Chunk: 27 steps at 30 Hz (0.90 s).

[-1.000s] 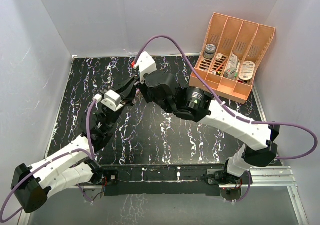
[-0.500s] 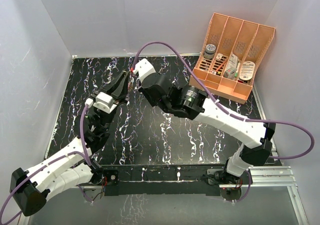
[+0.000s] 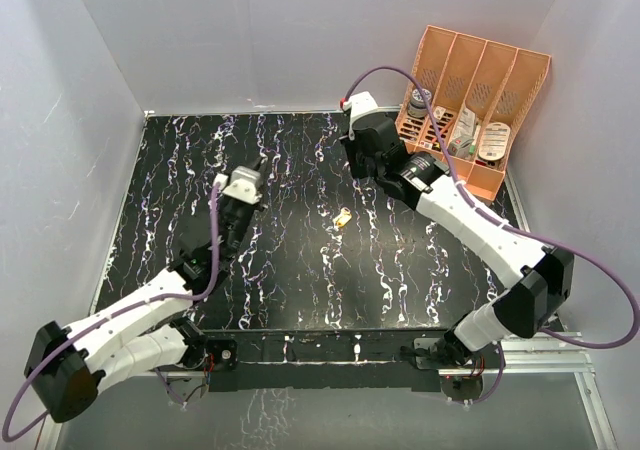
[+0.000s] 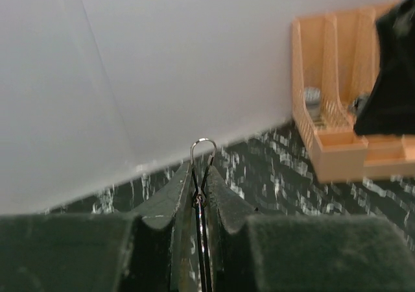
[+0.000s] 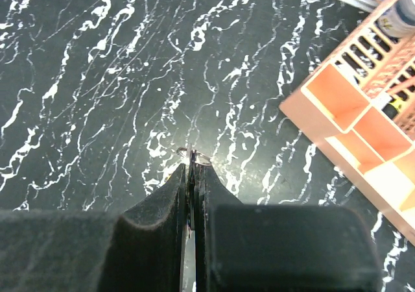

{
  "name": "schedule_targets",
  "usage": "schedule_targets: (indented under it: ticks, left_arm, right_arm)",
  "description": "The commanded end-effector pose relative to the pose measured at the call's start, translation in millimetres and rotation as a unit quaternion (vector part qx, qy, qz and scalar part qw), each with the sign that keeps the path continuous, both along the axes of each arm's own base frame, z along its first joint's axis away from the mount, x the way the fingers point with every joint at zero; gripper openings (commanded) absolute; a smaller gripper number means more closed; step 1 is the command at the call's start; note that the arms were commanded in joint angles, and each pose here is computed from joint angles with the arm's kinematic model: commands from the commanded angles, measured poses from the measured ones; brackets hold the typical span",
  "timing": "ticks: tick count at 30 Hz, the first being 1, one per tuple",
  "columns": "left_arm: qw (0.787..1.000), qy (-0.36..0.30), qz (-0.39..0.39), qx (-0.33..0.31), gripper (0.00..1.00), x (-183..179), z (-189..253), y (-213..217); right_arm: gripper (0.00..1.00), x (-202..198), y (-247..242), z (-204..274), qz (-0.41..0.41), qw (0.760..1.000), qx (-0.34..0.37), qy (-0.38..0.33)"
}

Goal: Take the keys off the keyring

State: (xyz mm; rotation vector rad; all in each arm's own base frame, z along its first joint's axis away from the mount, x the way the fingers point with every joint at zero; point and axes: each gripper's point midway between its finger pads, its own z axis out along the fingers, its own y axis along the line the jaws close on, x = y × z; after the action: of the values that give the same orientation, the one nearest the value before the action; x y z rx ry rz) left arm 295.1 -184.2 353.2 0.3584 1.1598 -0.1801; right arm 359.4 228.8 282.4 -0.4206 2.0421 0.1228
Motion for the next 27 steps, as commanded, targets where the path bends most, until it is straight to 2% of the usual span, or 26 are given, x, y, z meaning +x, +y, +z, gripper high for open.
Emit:
schedule_targets:
  ticks: [1, 5, 8, 14, 23, 27]
  left_arm:
    - [0.992, 0.116, 0.044, 0.036, 0.00, 23.0, -71.8, 1.0]
    - [0.979, 0.198, 0.030, 0.023, 0.00, 44.2, -119.7, -1.6]
    - [0.970, 0.241, 0.025, -0.027, 0.00, 58.7, -143.2, 14.0]
    - [0.955, 0.285, 0.016, -0.080, 0.00, 69.6, -174.3, 30.3]
    - [0.934, 0.329, -0.019, -0.139, 0.00, 68.2, -224.1, 25.1]
    - [0.915, 0.363, -0.026, -0.174, 0.00, 74.1, -255.8, 27.0]
  right_arm:
    - [0.00, 26.2, 28.7, 8.4, 0.045, 0.996, 0.073, -0.027]
    - [0.00, 49.2, 39.3, -15.2, 0.066, 0.994, 0.087, -0.014]
    - [0.00, 61.9, 51.9, -37.5, 0.089, 0.991, 0.096, 0.000]
    - [0.00, 77.9, 77.1, -84.8, 0.118, 0.986, 0.107, 0.039]
    - [0.00, 91.9, 101.6, -141.6, 0.140, 0.980, 0.113, 0.084]
    - [0.00, 95.4, 107.3, -156.9, 0.146, 0.978, 0.114, 0.094]
